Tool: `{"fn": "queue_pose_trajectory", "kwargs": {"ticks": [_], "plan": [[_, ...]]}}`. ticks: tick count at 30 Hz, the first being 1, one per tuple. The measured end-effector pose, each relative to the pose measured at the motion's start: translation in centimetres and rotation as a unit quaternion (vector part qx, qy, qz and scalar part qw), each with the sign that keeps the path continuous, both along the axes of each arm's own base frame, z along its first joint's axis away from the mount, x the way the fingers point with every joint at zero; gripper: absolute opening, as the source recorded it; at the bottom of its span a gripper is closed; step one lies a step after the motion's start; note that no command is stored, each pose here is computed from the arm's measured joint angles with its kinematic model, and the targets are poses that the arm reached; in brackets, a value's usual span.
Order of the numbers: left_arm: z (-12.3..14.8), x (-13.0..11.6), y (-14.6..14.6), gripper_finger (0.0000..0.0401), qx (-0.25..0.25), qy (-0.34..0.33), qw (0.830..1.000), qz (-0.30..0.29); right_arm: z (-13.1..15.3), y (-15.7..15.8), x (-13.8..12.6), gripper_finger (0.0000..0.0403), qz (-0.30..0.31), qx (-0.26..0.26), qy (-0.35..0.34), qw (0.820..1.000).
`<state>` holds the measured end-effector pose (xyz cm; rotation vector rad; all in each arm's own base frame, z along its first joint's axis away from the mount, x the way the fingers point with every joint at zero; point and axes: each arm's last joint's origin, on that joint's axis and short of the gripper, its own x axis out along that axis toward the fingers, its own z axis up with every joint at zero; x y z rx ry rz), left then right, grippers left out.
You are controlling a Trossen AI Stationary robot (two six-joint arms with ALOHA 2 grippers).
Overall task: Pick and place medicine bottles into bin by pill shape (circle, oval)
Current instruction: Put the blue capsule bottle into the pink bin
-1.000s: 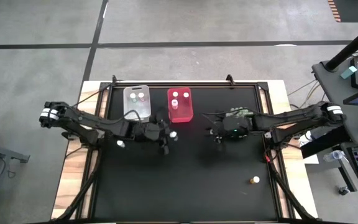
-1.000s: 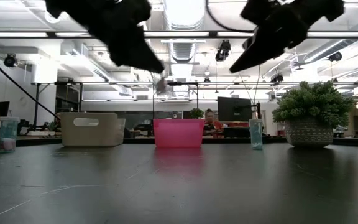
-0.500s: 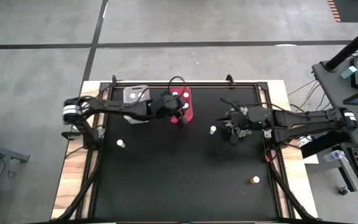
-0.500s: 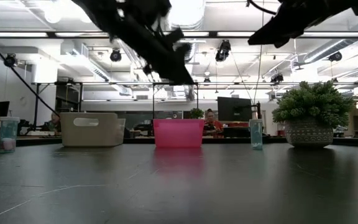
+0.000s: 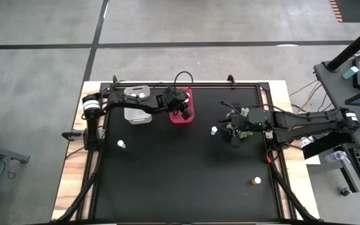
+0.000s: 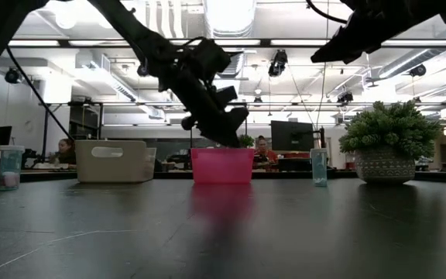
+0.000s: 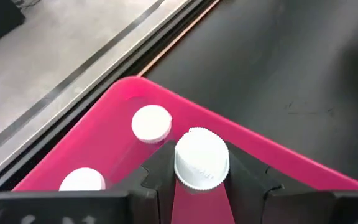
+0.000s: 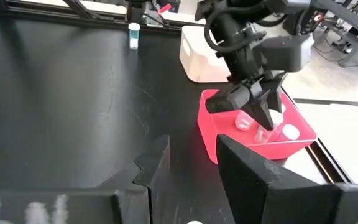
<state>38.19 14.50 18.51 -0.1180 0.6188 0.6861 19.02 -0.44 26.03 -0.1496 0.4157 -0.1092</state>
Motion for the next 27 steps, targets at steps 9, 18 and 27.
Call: {"fn": "queue_pose_trajectory", "kwargs": {"ticks": [9, 18, 27], "plan": [[-0.8, 0.0, 0.2, 0.0095, -0.004, 0.010, 1.000, 0.002, -0.1, 0.0, 0.1, 0.0123, 0.001, -0.003, 0.002, 1.000], [-1.2, -0.2, 0.1, 0.0096, -0.006, 0.017, 1.000, 0.002, -0.1, 0.0, 0.1, 0.0123, 0.001, -0.003, 0.002, 1.000], [-1.5, -0.4, 0.0, 0.0096, -0.008, 0.021, 1.000, 0.002, 0.0, 0.0, 0.1, 0.0123, 0.001, -0.003, 0.002, 1.000]]}}
